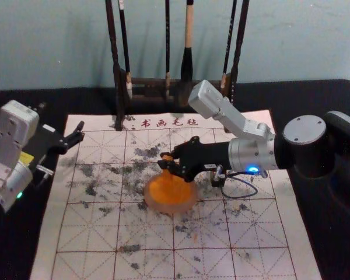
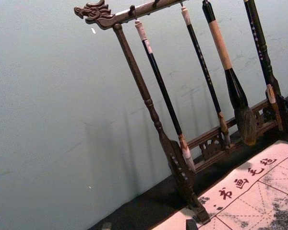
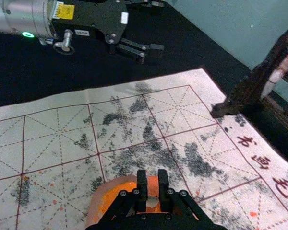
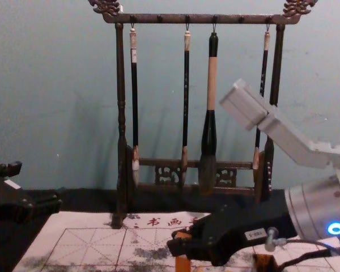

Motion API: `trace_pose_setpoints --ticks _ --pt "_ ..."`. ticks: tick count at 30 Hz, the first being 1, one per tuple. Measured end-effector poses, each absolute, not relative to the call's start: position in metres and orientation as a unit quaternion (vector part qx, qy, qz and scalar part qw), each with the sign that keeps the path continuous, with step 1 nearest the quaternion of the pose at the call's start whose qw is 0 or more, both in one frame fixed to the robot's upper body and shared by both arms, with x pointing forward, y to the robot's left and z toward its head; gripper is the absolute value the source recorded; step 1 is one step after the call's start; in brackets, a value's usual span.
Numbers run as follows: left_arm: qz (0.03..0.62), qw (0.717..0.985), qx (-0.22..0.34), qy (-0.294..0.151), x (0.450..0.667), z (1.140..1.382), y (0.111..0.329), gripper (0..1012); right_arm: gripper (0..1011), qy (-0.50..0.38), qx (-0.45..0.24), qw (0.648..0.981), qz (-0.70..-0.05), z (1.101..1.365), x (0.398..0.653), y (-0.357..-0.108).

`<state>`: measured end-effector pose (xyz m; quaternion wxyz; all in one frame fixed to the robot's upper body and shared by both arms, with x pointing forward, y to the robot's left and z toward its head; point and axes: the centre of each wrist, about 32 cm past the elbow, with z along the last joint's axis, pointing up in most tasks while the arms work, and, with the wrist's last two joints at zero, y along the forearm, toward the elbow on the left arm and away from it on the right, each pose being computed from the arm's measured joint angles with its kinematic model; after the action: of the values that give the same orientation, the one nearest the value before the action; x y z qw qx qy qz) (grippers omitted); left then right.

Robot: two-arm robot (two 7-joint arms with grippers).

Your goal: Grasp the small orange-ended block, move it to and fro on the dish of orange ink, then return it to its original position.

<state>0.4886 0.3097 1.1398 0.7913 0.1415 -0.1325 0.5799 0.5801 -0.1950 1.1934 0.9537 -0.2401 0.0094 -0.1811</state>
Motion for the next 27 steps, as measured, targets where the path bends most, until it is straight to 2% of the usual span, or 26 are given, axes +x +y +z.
trace_pose_setpoints --ticks 27 --pt "0.58 0.791 0.141 -0.132 0.489 1.14 0.31 1001 124 0.014 -0.24 0.952 -0.187 1.196 0.565 -0.215"
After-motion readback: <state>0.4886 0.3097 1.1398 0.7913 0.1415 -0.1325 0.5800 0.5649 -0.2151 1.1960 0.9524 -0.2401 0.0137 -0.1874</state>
